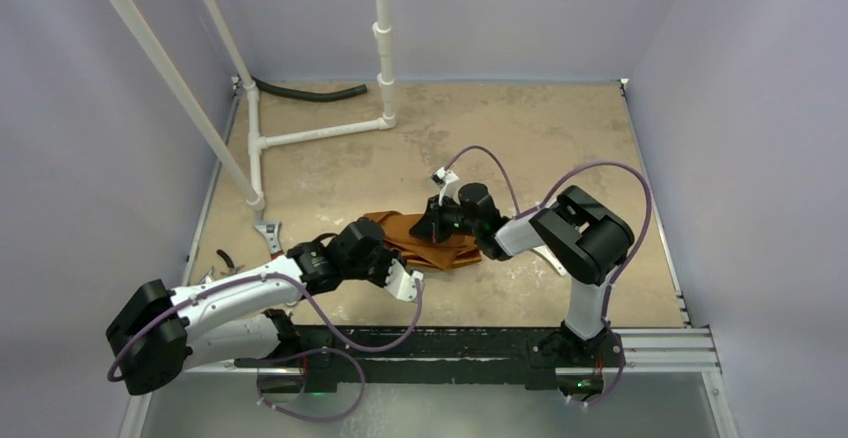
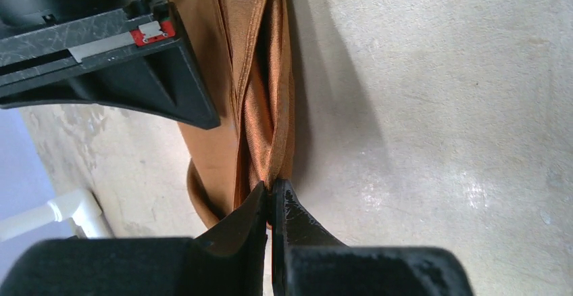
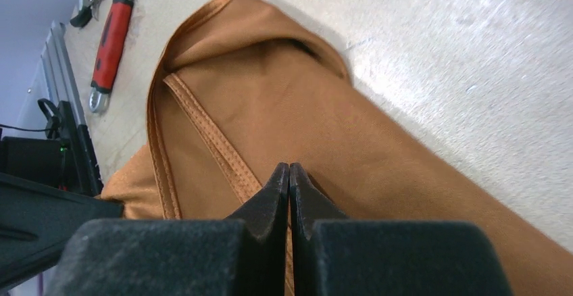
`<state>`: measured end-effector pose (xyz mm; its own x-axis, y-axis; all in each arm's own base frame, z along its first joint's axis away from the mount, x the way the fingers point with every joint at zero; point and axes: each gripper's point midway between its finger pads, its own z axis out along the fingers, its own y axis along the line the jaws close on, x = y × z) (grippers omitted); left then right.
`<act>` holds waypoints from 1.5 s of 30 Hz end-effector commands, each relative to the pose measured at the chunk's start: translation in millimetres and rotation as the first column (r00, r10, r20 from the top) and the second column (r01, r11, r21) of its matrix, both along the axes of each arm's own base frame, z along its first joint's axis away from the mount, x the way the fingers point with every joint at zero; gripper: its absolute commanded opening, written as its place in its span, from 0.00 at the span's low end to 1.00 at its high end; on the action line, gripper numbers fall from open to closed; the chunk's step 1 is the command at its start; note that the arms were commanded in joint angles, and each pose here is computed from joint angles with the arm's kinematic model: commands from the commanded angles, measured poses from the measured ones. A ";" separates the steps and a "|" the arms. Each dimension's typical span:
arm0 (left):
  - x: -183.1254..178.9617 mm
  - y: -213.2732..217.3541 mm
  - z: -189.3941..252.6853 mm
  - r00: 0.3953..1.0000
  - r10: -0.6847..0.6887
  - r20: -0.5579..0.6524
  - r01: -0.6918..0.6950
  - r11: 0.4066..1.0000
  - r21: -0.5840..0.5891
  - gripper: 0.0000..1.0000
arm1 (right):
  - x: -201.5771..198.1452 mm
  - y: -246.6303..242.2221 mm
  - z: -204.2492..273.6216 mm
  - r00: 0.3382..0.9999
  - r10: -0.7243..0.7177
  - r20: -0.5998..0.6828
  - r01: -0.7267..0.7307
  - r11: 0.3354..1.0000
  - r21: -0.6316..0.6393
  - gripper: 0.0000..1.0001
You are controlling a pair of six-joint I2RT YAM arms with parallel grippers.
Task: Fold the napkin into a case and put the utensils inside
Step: Grasp the top corner of the smaller rectangle folded napkin from the folded napkin.
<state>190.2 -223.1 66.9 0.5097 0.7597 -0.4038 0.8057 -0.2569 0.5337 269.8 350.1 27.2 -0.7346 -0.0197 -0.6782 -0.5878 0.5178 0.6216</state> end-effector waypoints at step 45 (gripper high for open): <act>9.9 23.4 5.7 0.983 0.099 -0.154 -0.115 0.988 -0.100 0.00 | -61.5 5.3 95.1 0.573 0.115 0.811 -0.238 0.971 0.030 0.93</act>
